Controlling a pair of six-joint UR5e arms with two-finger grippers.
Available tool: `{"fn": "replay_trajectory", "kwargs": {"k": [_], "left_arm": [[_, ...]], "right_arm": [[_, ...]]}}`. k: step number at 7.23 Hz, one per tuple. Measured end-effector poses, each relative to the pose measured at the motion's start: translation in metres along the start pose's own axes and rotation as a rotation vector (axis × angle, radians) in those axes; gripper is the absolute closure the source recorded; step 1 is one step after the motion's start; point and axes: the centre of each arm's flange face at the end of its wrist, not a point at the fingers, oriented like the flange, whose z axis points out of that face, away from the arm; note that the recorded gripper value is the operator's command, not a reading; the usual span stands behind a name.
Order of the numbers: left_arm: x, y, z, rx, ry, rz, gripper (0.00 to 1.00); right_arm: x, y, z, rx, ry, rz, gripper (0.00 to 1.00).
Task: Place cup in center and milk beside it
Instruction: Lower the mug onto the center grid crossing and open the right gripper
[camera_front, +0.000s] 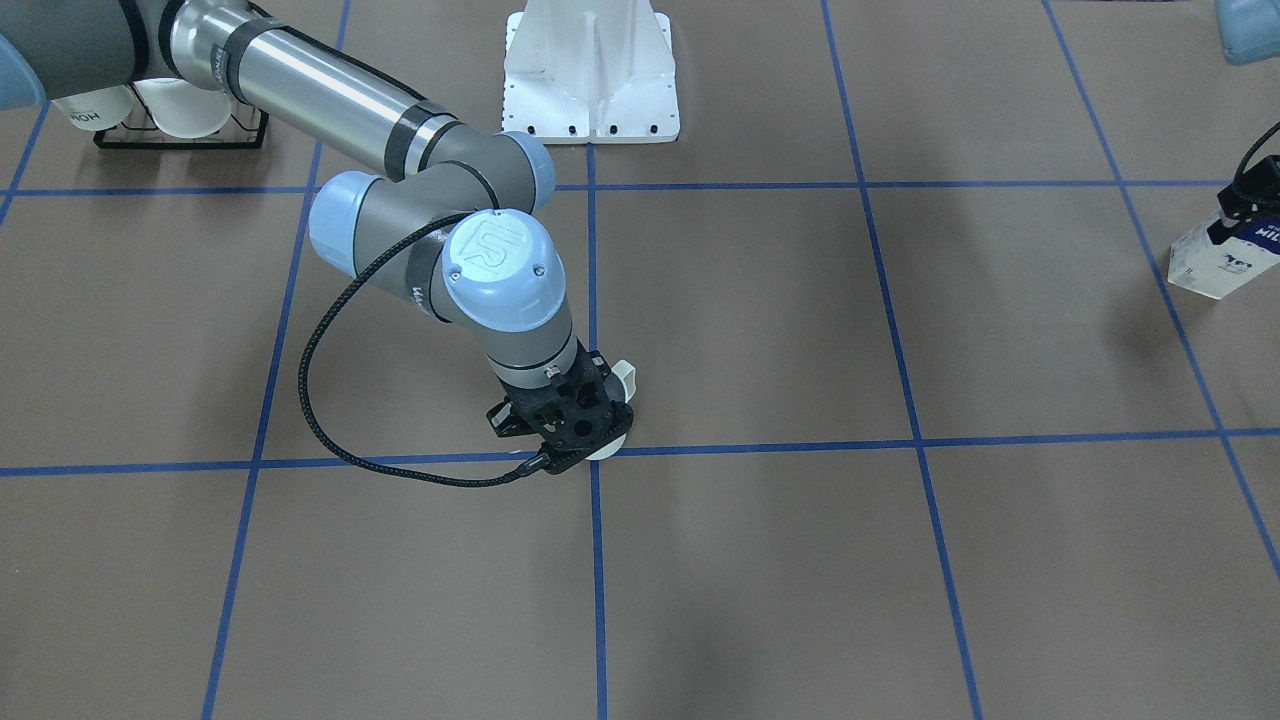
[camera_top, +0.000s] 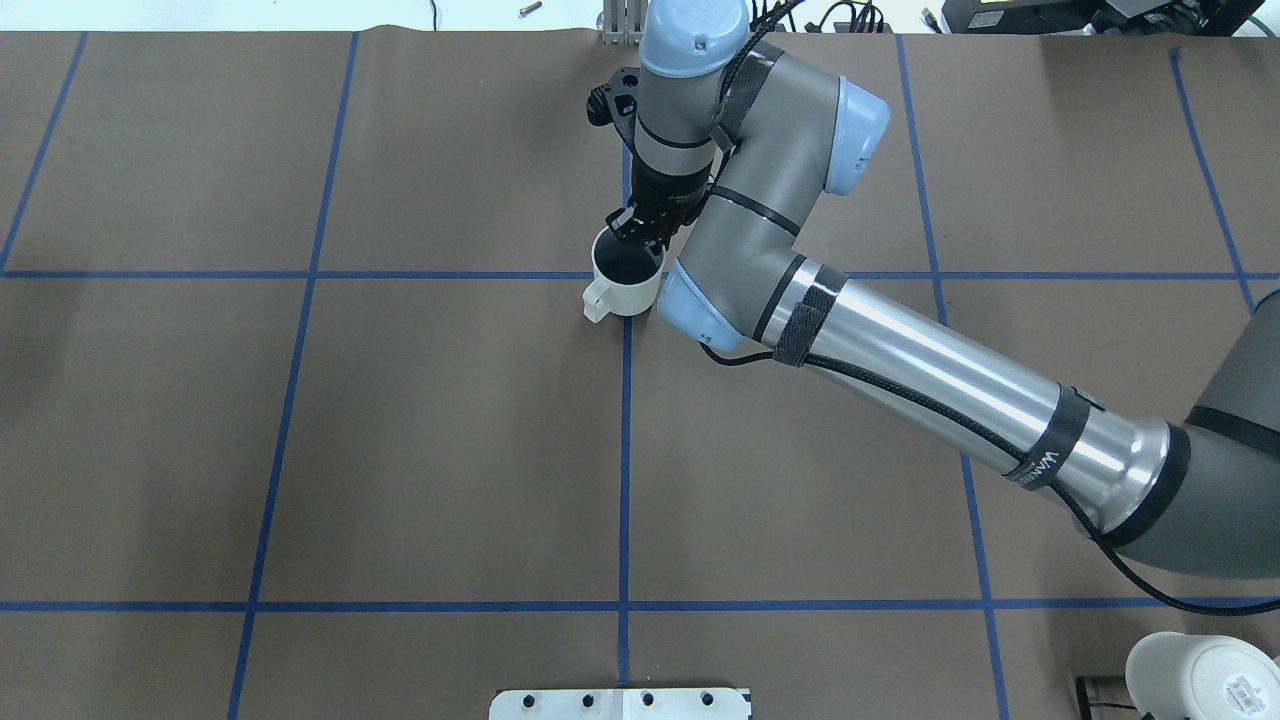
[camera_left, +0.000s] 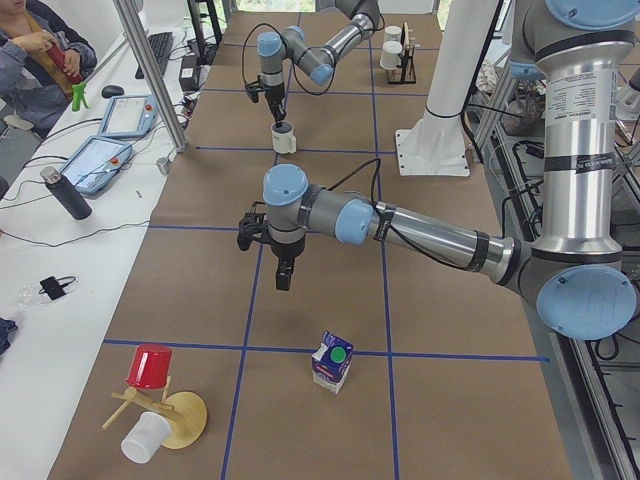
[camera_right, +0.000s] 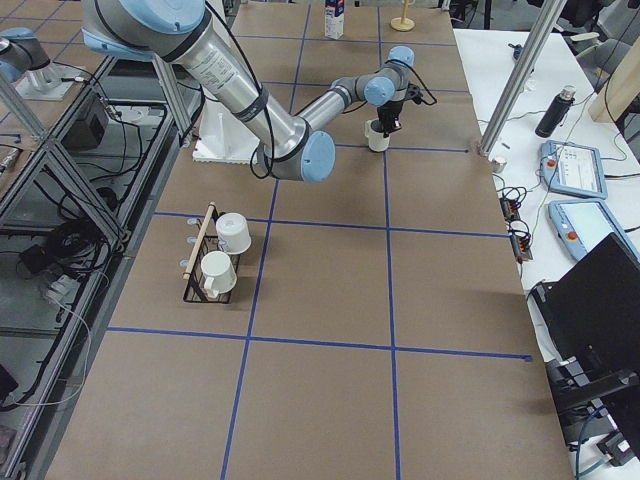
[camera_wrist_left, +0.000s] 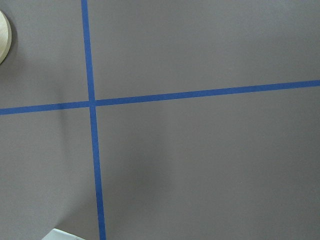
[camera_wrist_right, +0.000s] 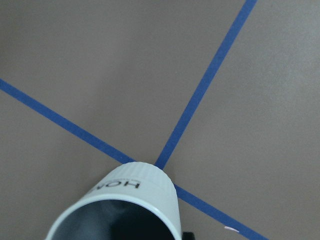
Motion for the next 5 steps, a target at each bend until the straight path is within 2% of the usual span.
{"fn": "replay_trajectory", "kwargs": {"k": [2,3,4,5], "left_arm": [[0.0007,0.0,-0.0008,0.002,0.0,0.001,0.02],[0.0009,0.0,-0.001,0.002,0.0,0.002,0.02],[0.001,0.0,-0.0011,0.002,0.0,0.002,0.02],[0.001,0.0,-0.0011,0.002,0.0,0.001,0.02]], "right_arm": [[0.0028,-0.0009,0.0035,0.003,0.004,-0.001,0.79],[0.0039,-0.0015,0.0051,0.005,0.009,-0.001,0.52],[0.0039,-0.0023,0.0057,0.008,0.011,0.0,0.01],[0.0023,-0.0037,0.0041,0.013,0.008,0.0,0.0]]}}
